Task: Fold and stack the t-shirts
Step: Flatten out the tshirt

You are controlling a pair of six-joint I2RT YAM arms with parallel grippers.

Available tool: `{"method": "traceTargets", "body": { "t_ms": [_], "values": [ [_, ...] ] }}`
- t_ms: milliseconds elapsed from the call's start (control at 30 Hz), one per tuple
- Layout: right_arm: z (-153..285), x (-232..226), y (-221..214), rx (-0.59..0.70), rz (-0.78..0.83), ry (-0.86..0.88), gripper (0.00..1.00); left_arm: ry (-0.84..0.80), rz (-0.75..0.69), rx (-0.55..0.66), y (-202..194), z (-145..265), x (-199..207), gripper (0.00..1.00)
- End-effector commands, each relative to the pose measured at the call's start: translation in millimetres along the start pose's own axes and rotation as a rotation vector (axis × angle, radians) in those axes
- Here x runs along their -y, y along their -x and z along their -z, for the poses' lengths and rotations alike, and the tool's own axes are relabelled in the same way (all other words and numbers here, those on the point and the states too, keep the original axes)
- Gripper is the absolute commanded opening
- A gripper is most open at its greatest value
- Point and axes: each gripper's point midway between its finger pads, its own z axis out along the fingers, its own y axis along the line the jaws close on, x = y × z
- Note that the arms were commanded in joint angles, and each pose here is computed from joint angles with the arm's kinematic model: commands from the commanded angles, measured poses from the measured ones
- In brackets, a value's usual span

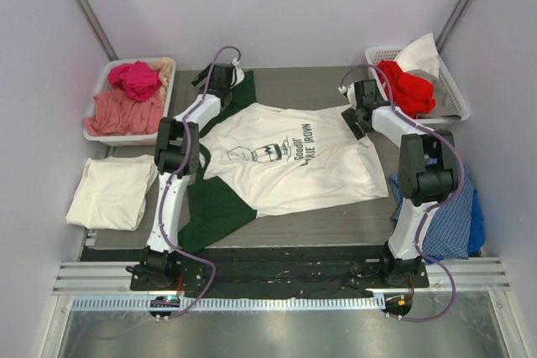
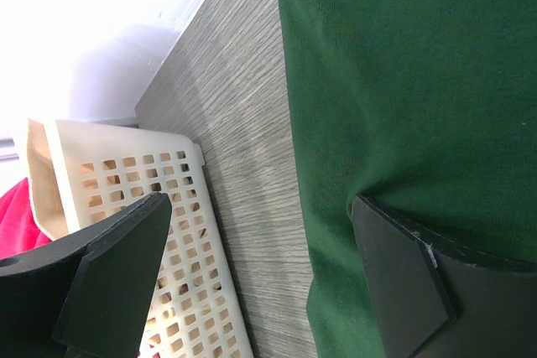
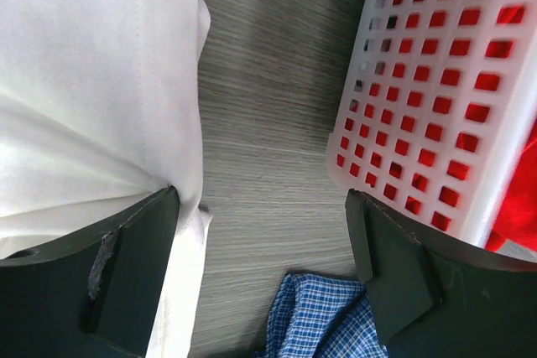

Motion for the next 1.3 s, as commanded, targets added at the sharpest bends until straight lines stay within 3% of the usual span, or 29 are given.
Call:
{"method": "traceTargets", "body": {
  "t_ms": [0,367,867,1267],
  "values": [
    [52.9,34.5,49.5,0.167,-0.054,-0.085,0.88,-0.007,-0.007,-0.061,-19.8,-2.2,-10.9,0.95],
    [101.3,-56.0,24.8,0.18,0.035,0.107,0.88,-0.003,-0.017,-0.024,1.3,3.9,-4.2,0.95],
    [56.6,-107.4,-56.2,0.023,0.129,0.173,0.88,-0.018,-0.02,-0.03,-2.0,4.7,4.1,0.95],
    [31.9,-103.5,-116.8,-0.083,0.229,0.105,0.87,-0.006,-0.056,-0.032,-7.5,3.2,6.7,0.95]
  ]
}}
